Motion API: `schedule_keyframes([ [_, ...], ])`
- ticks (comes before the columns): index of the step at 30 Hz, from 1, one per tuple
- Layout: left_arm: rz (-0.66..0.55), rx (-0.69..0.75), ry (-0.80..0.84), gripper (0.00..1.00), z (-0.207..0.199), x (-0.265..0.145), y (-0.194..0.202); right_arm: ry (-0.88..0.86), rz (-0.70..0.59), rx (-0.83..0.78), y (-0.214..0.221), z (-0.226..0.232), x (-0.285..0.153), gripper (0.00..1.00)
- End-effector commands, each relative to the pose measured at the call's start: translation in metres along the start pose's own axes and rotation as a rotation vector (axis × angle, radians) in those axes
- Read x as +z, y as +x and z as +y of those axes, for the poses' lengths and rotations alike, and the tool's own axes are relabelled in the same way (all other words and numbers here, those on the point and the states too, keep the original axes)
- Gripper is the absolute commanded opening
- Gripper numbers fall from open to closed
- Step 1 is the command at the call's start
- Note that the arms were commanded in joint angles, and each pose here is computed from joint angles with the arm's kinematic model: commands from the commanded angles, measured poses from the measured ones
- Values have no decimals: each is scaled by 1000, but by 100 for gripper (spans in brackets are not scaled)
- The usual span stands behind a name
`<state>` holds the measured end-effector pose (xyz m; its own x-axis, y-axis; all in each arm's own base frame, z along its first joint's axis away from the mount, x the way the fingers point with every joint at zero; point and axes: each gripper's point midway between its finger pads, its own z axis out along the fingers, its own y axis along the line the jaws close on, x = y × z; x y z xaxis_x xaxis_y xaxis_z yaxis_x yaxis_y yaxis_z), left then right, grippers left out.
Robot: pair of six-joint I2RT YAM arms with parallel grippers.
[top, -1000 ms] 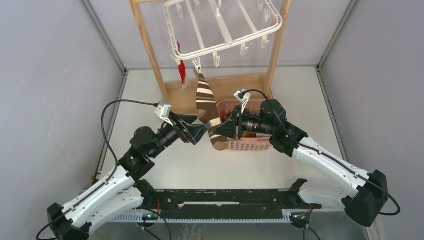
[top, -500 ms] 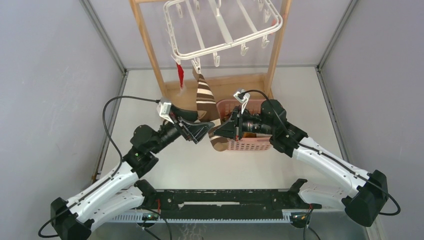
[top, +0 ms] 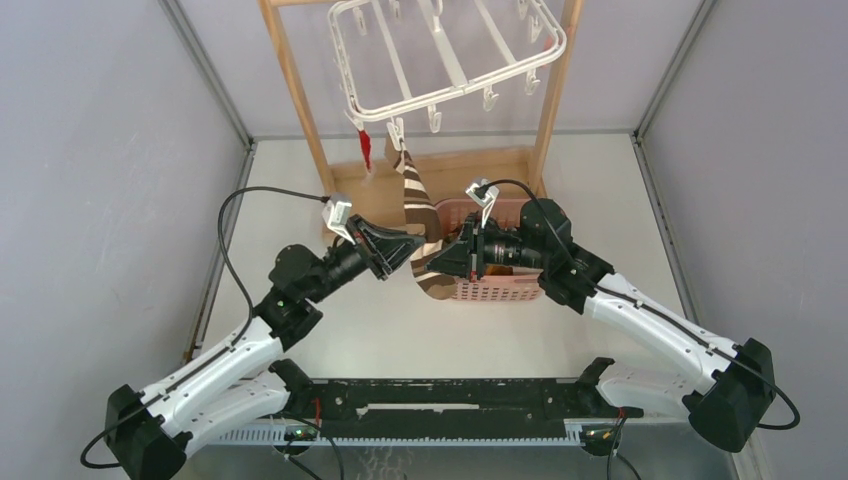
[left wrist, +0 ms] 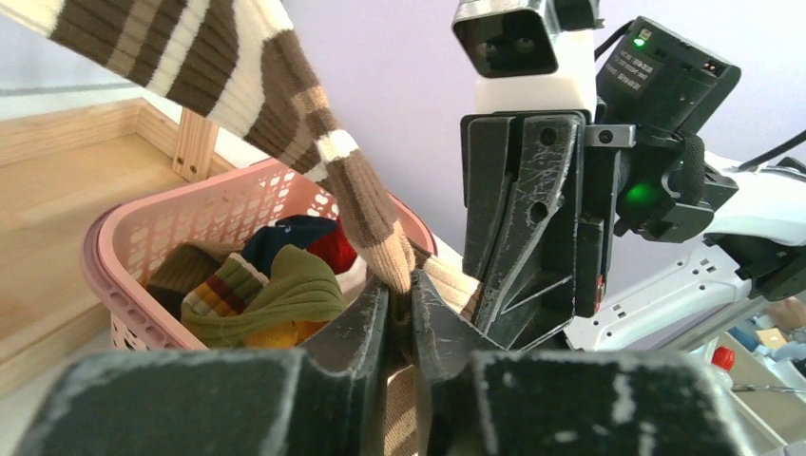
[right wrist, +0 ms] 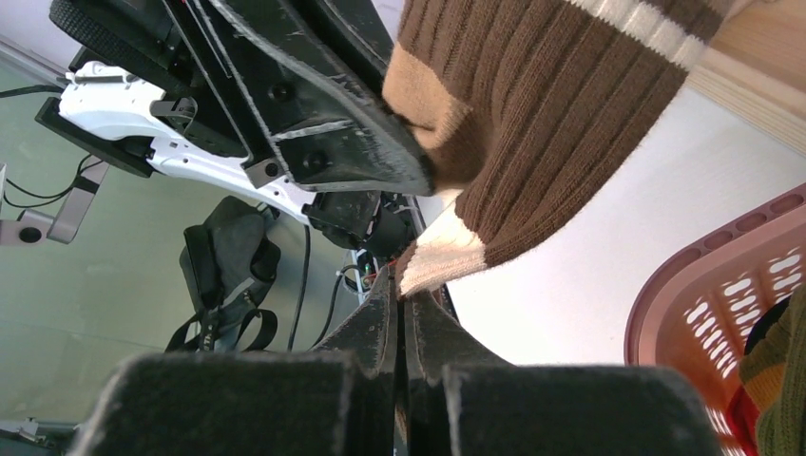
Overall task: Remove the socks clipped to the hanger
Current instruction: Remove the sock from the hanger.
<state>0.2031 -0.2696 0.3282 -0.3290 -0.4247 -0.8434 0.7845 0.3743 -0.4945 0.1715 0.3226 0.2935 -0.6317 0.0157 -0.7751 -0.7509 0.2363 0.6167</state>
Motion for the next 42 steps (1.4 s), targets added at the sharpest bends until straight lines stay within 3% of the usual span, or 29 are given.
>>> schedule_keyframes([
  [1,-32,31,9,14,-5,3,-16,-33,-60,-61,-22,15,-2,0],
  [4,-25,40,-22,12,1,3,-16,-9,-62,-65,-22,11,-4,3],
  [9,-17,54,-69,10,9,-2,-15,78,-86,-68,-26,-2,-11,45],
  [15,-15,67,-90,8,12,-2,-18,179,-138,-116,-44,-13,-29,67],
  [18,-13,69,-88,7,12,-2,-19,207,-152,-164,-55,-9,-35,98],
  [33,-10,76,-76,6,10,-4,-20,278,-430,-358,-132,3,-41,100],
  [42,-10,76,-69,5,8,-4,-21,277,-511,-410,-168,3,-26,97],
])
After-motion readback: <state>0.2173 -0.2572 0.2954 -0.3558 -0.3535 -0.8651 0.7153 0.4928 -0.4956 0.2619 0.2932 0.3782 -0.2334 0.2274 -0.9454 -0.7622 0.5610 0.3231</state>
